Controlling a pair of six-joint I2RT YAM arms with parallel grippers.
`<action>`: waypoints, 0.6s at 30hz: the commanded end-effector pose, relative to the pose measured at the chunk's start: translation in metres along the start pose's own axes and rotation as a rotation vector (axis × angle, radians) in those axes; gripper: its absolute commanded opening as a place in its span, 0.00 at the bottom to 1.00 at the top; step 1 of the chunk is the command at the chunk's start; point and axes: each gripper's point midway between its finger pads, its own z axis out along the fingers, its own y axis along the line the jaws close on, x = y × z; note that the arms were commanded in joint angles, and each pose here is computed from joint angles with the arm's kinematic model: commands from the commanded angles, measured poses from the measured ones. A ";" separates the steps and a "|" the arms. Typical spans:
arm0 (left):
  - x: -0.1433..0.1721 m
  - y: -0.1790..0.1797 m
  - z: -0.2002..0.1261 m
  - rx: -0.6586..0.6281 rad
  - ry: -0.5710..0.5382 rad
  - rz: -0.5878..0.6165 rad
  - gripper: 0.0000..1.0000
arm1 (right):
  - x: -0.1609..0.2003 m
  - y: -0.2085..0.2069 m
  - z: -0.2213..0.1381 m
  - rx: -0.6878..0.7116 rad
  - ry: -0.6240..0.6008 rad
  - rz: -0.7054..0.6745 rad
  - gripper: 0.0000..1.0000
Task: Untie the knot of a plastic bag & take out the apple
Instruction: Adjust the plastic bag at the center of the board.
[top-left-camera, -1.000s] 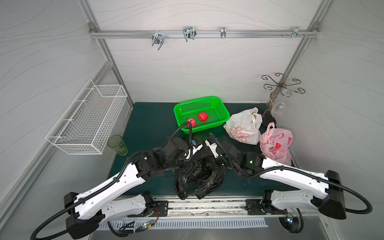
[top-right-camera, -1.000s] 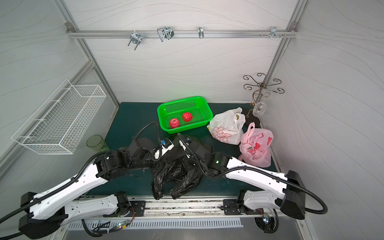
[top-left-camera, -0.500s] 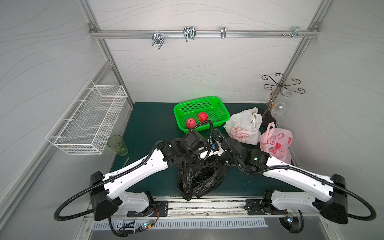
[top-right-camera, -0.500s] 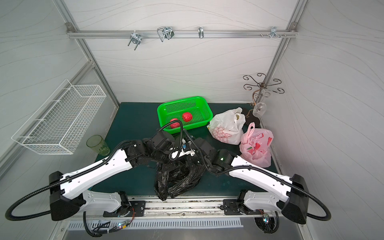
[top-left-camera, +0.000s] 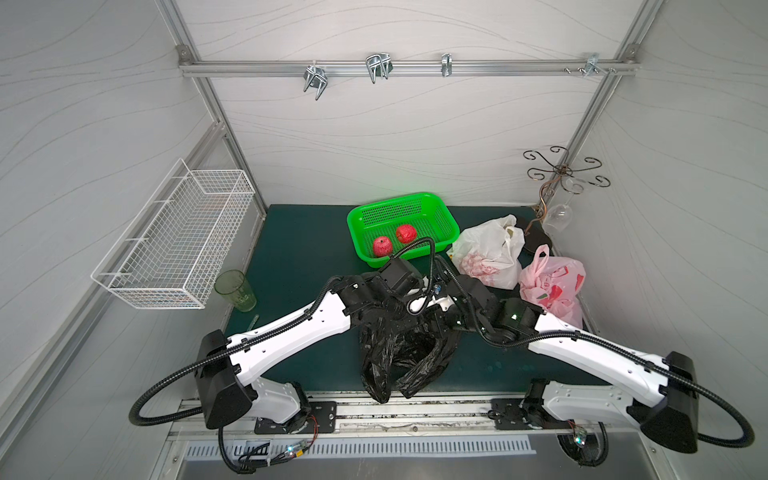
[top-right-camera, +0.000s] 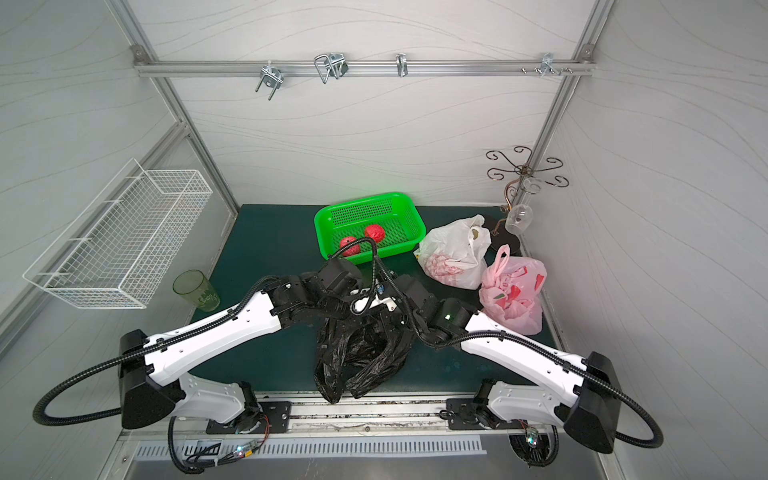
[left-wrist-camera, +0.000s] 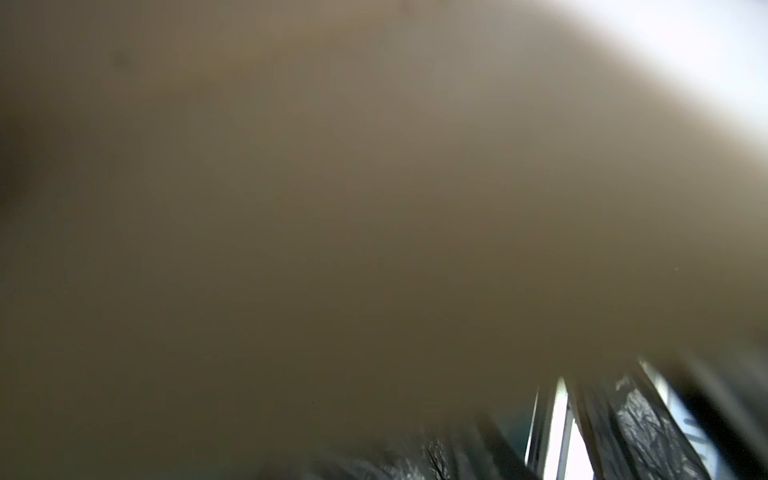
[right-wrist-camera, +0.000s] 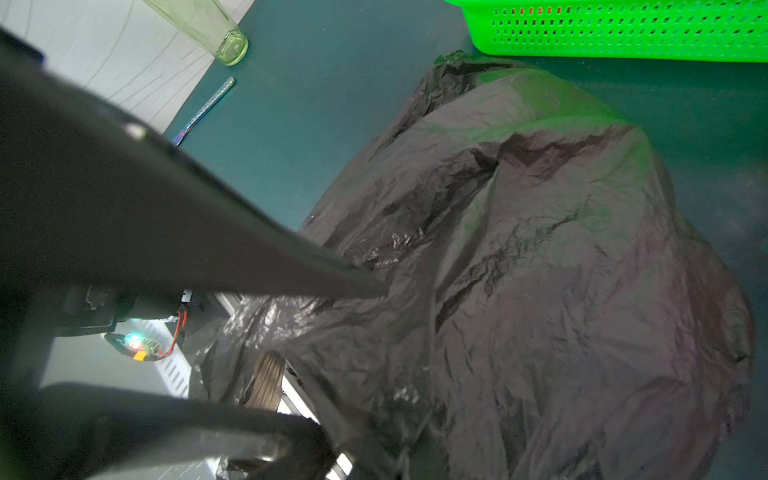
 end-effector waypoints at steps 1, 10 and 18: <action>0.001 0.033 0.004 -0.126 0.029 -0.031 0.47 | -0.011 0.021 -0.014 -0.084 -0.048 -0.049 0.02; 0.005 0.044 0.006 -0.133 0.041 -0.076 0.00 | -0.014 0.021 -0.021 -0.096 -0.069 -0.046 0.03; 0.009 0.053 0.001 -0.142 0.056 -0.136 0.00 | -0.018 0.001 -0.027 -0.030 -0.087 -0.021 0.68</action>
